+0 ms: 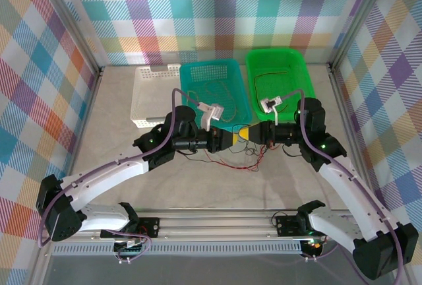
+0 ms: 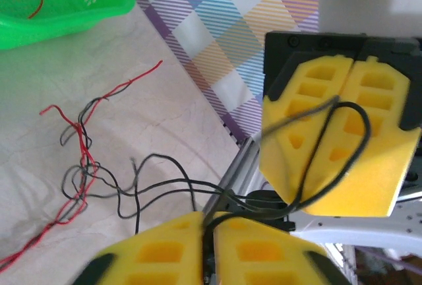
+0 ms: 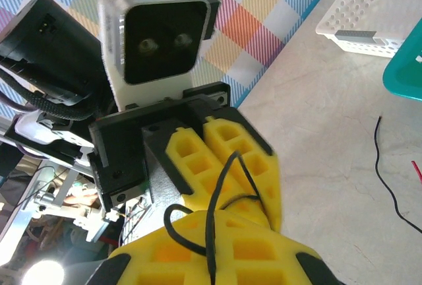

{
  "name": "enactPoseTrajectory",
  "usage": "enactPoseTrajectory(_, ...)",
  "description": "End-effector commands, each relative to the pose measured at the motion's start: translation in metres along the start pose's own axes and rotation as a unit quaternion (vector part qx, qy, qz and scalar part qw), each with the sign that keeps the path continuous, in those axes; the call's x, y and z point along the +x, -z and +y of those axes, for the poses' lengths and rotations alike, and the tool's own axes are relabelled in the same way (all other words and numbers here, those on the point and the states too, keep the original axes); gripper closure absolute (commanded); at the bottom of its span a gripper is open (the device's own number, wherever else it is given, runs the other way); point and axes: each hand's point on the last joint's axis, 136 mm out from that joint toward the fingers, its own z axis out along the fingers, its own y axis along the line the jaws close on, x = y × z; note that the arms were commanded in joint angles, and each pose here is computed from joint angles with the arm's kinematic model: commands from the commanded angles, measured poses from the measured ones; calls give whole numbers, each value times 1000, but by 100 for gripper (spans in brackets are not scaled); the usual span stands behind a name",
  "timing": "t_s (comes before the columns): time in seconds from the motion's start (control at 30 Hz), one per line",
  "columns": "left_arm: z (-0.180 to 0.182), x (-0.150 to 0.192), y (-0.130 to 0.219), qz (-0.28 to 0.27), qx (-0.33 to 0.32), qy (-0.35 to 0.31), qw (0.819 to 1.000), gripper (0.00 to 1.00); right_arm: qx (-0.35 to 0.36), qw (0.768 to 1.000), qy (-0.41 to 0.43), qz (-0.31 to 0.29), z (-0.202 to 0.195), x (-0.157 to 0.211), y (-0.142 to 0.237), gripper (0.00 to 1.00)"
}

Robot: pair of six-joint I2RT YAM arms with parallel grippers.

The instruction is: Untangle the cables

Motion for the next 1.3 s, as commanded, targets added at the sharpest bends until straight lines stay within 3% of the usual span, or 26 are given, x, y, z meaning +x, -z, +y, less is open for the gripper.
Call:
enactPoseTrajectory(0.0, -9, -4, 8, -17, 8, -17, 1000, 100, -6, 1000, 11, 1, 2, 0, -2, 100)
enactPoseTrajectory(0.07, -7, -5, 12, -22, -1, -20, 1000, 100, 1, 1000, 9, 2, 0, 2, -1, 99)
enactPoseTrajectory(0.27, 22, -15, 40, -50, -117, -17, 992, 100, 66, 998, -9, -5, -30, 10, 1, 72)
enactPoseTrajectory(0.6, 52, -10, 83, -6, -240, -13, 971, 100, 159, 987, -15, -27, -69, 17, 8, 38)
enactPoseTrajectory(0.9, 47, -17, 122, 37, -313, -48, 948, 100, 136, 990, 3, -24, -80, 30, 1, 26)
enactPoseTrajectory(1.27, 26, -17, 136, 40, -284, -66, 956, 100, 187, 981, 49, 3, -127, 54, -29, 23)
